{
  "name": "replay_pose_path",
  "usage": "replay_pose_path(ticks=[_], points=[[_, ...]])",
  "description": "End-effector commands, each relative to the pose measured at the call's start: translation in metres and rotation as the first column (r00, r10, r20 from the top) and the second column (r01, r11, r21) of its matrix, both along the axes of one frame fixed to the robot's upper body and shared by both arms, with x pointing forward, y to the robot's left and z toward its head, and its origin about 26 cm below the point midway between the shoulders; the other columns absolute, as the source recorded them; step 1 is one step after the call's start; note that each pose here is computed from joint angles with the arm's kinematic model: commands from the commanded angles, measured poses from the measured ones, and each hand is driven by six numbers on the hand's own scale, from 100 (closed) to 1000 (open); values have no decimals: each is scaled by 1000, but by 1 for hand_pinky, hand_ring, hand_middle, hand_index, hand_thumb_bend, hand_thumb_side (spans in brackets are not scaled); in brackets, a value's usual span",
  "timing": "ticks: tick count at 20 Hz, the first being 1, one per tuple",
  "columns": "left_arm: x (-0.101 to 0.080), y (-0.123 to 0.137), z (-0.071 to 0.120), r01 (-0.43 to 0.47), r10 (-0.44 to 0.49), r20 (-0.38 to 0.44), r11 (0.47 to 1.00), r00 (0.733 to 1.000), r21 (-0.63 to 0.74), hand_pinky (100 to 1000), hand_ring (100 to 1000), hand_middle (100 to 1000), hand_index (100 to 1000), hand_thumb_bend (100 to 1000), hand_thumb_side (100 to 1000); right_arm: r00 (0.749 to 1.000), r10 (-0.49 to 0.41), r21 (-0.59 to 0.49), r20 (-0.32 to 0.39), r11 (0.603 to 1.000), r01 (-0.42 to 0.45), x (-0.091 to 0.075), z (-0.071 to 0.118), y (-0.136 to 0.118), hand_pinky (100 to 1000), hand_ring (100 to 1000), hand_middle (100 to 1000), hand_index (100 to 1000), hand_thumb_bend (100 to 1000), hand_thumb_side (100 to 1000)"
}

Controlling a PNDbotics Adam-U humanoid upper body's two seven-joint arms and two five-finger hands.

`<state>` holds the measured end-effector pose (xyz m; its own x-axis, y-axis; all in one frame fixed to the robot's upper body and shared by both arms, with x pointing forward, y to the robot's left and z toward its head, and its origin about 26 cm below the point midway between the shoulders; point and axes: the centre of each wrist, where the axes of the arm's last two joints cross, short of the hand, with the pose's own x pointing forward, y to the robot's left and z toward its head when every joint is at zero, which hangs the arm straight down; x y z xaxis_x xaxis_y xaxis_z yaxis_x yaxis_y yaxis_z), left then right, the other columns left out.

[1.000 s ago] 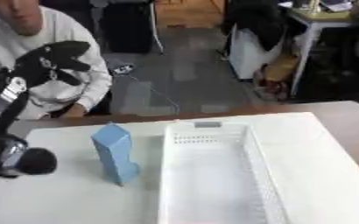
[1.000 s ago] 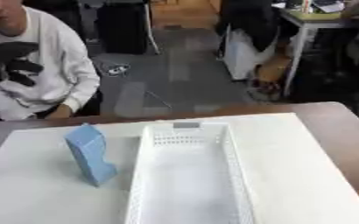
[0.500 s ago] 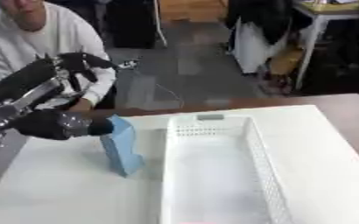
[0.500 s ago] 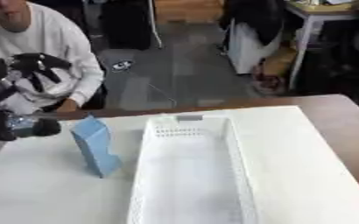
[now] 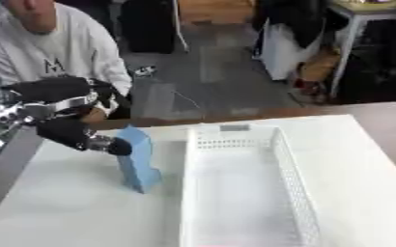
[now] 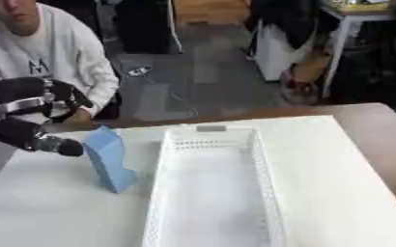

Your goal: Pick up objects on the table and place them in the box.

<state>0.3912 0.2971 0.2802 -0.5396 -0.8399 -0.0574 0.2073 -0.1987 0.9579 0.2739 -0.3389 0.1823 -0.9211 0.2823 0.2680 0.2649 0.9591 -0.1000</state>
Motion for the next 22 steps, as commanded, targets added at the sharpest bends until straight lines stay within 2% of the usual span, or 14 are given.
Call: replay_pose_path(ticks=[1,7,8,9,10,13,19,22], points=[[7,14,13,-37,40,-41,997,998,68,533,748,824,890,930,1000,1000,7,-31,21,1000,-7,-1,10,-2,138,330,520,605,100,857],[24,20,22,-93,102,-65,987,993,132,506,738,818,873,977,1000,1000,11,-33,12,999,-10,-1,10,-1,136,330,521,604,100,856],[27,21,23,-105,115,-63,984,991,143,462,721,814,871,982,1000,1000,11,-33,10,999,-11,-2,10,-1,135,329,521,604,100,857],[30,21,24,-117,128,-64,981,990,155,462,721,814,871,982,1000,1000,12,-34,7,999,-11,-2,9,-1,135,329,521,604,100,857],[33,21,25,-130,143,-63,977,988,169,400,704,805,858,985,1000,1000,12,-34,5,999,-12,-2,9,-1,134,329,521,604,100,858],[45,21,29,-173,189,-57,961,980,217,352,677,793,814,964,1000,1000,12,-34,-1,999,-12,-2,9,-1,133,329,521,604,100,858],[70,20,25,-237,271,-76,923,959,302,362,684,796,801,961,1000,1000,13,-29,-5,999,-13,-2,9,-1,134,329,522,604,100,859],[79,18,21,-242,289,-97,910,952,336,366,681,792,790,923,1000,1000,13,-23,-4,1000,-13,-1,10,-1,136,329,521,603,100,865]])
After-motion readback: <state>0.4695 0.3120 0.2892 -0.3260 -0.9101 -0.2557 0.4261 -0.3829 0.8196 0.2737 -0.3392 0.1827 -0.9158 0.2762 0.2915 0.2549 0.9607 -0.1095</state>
